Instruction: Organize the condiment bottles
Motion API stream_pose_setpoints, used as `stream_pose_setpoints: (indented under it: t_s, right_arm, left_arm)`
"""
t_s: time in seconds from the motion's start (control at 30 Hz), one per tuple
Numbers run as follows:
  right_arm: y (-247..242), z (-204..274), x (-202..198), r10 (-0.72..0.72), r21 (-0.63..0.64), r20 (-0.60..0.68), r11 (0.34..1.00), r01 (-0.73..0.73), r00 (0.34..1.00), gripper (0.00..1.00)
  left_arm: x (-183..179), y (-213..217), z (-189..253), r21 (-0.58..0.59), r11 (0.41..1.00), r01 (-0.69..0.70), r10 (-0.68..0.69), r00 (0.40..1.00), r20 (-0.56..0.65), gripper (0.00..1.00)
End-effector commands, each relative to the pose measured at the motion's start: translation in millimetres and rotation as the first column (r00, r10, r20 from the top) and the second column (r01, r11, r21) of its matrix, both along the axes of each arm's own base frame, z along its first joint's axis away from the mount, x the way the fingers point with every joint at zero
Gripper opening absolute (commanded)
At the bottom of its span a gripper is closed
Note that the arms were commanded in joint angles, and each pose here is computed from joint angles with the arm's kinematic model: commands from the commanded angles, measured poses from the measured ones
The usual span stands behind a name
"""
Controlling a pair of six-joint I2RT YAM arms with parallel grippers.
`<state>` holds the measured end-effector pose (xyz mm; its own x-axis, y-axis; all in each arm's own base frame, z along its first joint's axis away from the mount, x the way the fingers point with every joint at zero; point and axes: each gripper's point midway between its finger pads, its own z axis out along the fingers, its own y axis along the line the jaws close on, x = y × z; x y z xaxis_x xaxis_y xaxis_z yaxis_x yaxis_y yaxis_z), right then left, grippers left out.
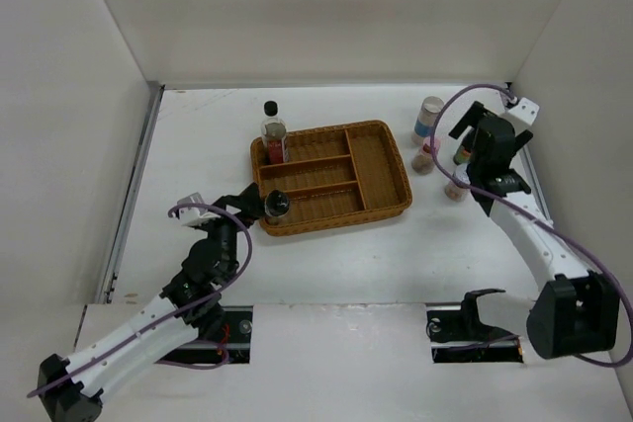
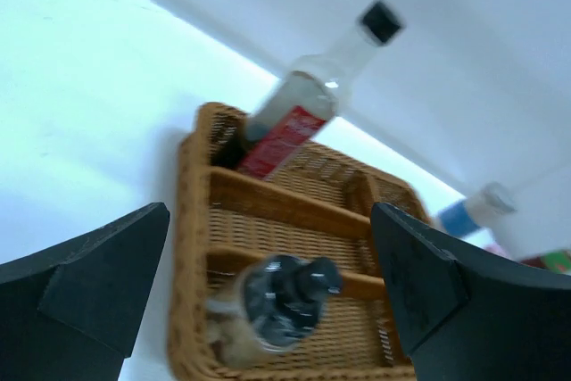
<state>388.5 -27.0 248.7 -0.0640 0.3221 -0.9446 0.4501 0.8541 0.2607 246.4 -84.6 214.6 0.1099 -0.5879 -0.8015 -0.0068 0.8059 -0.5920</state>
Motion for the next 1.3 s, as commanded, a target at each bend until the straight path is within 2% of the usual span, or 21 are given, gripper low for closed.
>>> stream_pose_setpoints:
  t_s: [0.0, 0.33, 0.47, 0.6, 0.67, 0.73, 0.8, 0.9, 1.07, 1.17, 1.27]
  right_arm:
    - [-24.8, 0.4, 12.3, -0.082, -0.021, -0.039, 0.996, 0.082, 0.996, 1.00]
    - [-39.4, -19.6, 77.8, -0.059, -0.011, -0.107, 0.998, 0.058, 0.993, 1.00]
    - [-53.2, -35.5, 89.6, -0.080, -0.006, -0.135, 0.997, 0.079, 0.988, 0.94]
    - [-54.4, -53.4, 93.8, -0.082, -0.010, -0.171, 0.997, 0.082, 0.982, 0.83]
    - [-55.2, -60.6, 95.0, -0.086, -0.012, -0.183, 0.996, 0.086, 0.979, 0.70]
    - [-58.0, -58.9, 96.2, -0.094, -0.014, -0.170, 0.996, 0.093, 0.981, 0.52]
    - [-61.2, -43.0, 95.7, -0.113, -0.017, -0.112, 0.994, 0.112, 0.987, 0.41]
    - [-67.3, -6.6, 85.0, -0.157, -0.029, -0.005, 0.987, 0.157, 0.988, 0.32]
    - [-68.6, 73.6, 46.8, -0.188, -0.009, 0.210, 0.981, 0.194, 0.959, 0.31]
    - [-42.8, 108.3, 19.5, -0.133, -0.011, 0.303, 0.990, 0.143, 0.944, 0.31]
    - [-1.6, 125.6, 1.3, -0.025, -0.029, 0.339, 0.999, 0.037, 0.941, 0.32]
  left_arm:
    - [5.5, 22.6, -5.9, -0.033, 0.994, -0.108, 0.108, 0.994, 0.016, 1.00]
    - [10.6, 27.3, -33.8, -0.038, 0.992, -0.121, 0.120, 0.992, -0.038, 1.00]
    - [10.7, 24.9, -31.8, -0.046, 0.994, -0.102, 0.101, 0.994, -0.028, 1.00]
    - [13.0, 24.7, -37.6, -0.033, 0.994, -0.104, 0.103, 0.994, -0.041, 1.00]
    - [14.1, 23.3, -38.5, -0.034, 0.994, -0.100, 0.098, 0.994, -0.044, 1.00]
    - [15.2, 23.7, -40.4, -0.035, 0.994, -0.103, 0.101, 0.994, -0.045, 1.00]
    - [15.9, 23.7, -41.8, -0.033, 0.994, -0.100, 0.098, 0.994, -0.047, 1.00]
    - [16.0, 26.1, -41.7, -0.038, 0.994, -0.104, 0.102, 0.994, -0.044, 1.00]
    - [16.6, 29.9, -44.4, -0.034, 0.992, -0.118, 0.116, 0.992, -0.050, 1.00]
    - [16.2, 32.0, -43.7, -0.039, 0.991, -0.125, 0.124, 0.991, -0.046, 1.00]
    - [17.6, 31.4, -47.5, -0.030, 0.992, -0.126, 0.124, 0.991, -0.058, 1.00]
